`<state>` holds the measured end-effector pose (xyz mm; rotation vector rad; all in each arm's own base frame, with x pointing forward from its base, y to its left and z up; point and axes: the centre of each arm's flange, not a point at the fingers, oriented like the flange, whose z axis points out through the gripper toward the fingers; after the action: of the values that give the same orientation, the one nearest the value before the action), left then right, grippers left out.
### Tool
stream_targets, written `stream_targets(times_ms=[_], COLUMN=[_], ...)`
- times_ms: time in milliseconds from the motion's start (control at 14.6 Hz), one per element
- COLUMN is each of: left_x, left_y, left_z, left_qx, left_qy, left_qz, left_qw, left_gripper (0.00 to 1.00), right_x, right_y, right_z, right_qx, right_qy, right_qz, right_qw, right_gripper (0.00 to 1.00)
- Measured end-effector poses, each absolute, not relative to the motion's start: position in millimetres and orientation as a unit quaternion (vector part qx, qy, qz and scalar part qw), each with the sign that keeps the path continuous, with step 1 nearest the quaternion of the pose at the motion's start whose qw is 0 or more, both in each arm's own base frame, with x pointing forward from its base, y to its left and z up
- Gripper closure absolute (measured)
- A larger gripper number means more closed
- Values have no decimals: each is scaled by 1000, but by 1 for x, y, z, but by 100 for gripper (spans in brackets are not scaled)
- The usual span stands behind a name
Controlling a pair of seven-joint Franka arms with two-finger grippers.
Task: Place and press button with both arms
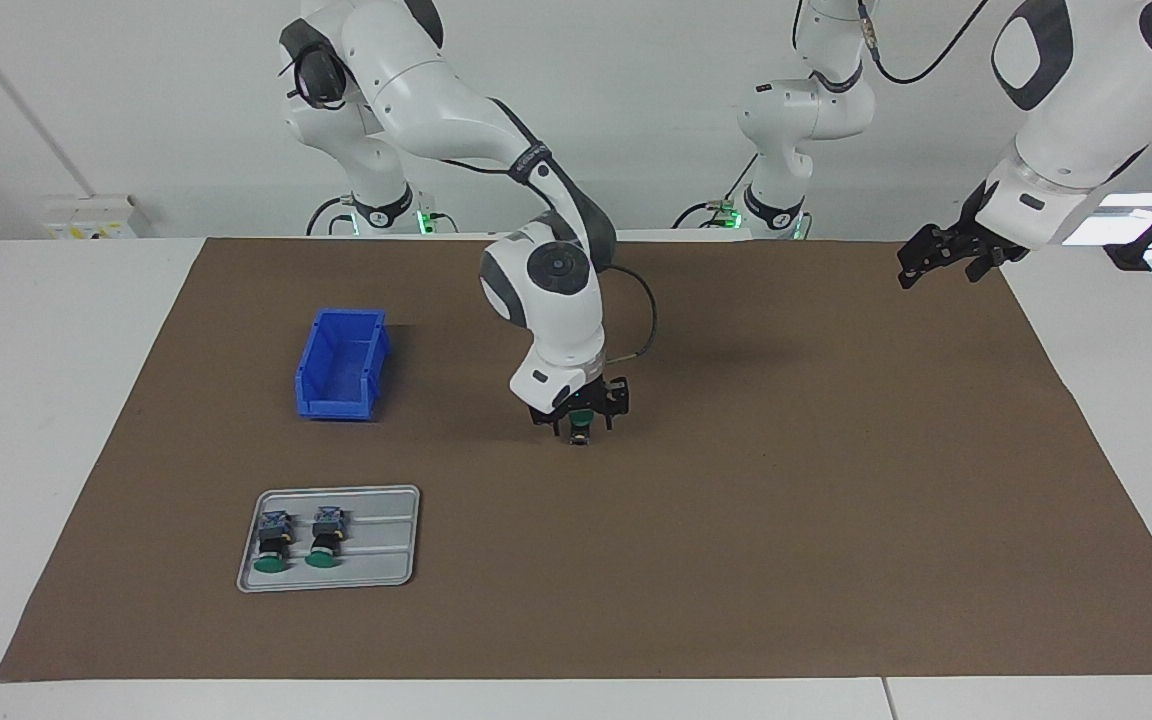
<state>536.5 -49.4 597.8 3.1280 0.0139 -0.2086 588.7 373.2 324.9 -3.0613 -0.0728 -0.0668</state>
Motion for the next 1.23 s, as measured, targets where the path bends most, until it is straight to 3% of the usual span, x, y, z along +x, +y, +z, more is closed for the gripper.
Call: stream_targets(times_ms=[822,1028,1165,1233], left_x=[537,537,537,537], left_y=[-49,-49,-49,-49], left_z=[598,598,598,598], left_qx=[998,998,998,998], left_qy=[4,4,4,4], left_qz=[-67,-67,-67,-67], left_qw=[3,3,3,3], left_gripper=[0,0,0,0], right_x=[580,579,579,580], right_y=[388,386,385,386], right_z=[331,331,335,337], right_qx=[-999,-1000,-1000,-1000], right_qy=[-24,-22,-22,-21], right_qz=[-9,3,7,6], right_qw=[29,21,18,18], right_gripper=[22,31,47,47])
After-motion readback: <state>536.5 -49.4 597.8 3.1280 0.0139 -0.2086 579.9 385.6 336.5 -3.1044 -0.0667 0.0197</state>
